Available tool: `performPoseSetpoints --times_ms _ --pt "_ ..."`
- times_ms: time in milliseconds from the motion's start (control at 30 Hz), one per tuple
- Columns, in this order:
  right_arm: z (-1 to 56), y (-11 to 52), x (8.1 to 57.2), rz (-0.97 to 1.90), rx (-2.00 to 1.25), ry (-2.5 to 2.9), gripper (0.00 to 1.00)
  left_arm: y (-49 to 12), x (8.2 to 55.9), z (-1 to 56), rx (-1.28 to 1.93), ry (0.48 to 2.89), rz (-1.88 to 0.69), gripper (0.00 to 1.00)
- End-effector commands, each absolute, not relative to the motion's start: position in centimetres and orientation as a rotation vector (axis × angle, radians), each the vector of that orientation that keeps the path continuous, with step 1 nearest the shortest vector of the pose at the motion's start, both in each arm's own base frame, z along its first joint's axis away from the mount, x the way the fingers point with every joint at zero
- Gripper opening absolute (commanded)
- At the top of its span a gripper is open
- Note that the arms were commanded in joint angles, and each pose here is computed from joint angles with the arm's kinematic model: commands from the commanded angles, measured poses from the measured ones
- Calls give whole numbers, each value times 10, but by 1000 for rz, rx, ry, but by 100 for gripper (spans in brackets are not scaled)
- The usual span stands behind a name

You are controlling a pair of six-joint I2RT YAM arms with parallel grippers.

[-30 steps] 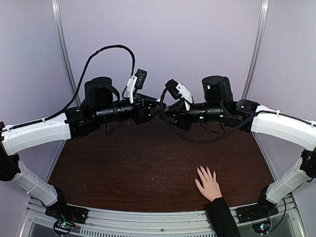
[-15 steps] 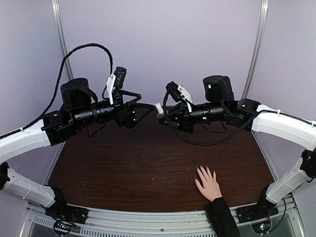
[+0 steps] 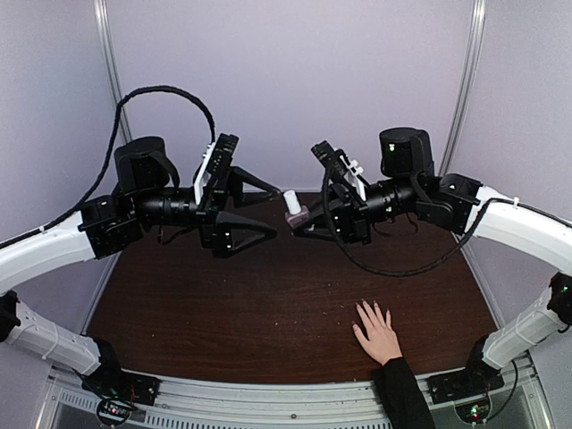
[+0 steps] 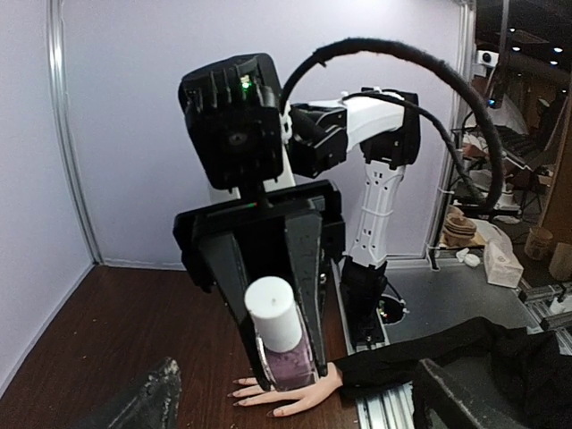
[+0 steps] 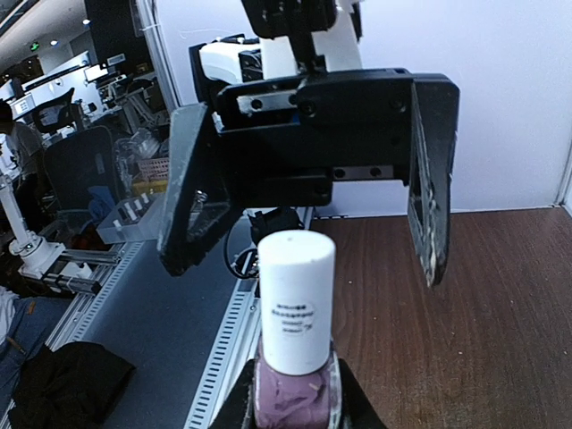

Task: Paint the nails
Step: Unscrew the cap of the nail polish bottle.

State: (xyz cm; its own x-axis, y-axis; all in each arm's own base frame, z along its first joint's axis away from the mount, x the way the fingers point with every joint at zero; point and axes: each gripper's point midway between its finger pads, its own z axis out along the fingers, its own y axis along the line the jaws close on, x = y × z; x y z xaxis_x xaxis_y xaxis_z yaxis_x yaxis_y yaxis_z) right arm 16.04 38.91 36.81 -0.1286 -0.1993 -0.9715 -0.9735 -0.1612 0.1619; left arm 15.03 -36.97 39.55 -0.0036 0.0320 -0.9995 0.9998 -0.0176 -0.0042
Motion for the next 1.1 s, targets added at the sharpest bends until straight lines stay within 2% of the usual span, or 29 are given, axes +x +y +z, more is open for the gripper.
performPoseSetpoints --times_ms 0,200,467,667,1067 --pt "387 388 146 1443 -1457 1274 3 -378 136 415 1299 1073 -1315 88" --pt "386 388 144 1464 -1458 1271 2 -385 149 413 1252 1084 -1296 86" --pt "387 386 138 1496 -1471 1254 2 -389 141 417 1278 1015 -1359 86" --pt "387 384 136 1504 -1472 1251 2 -392 138 418 1285 986 -1404 79" --pt "386 384 131 1528 -1494 1235 0 -393 135 412 1300 952 -1407 75"
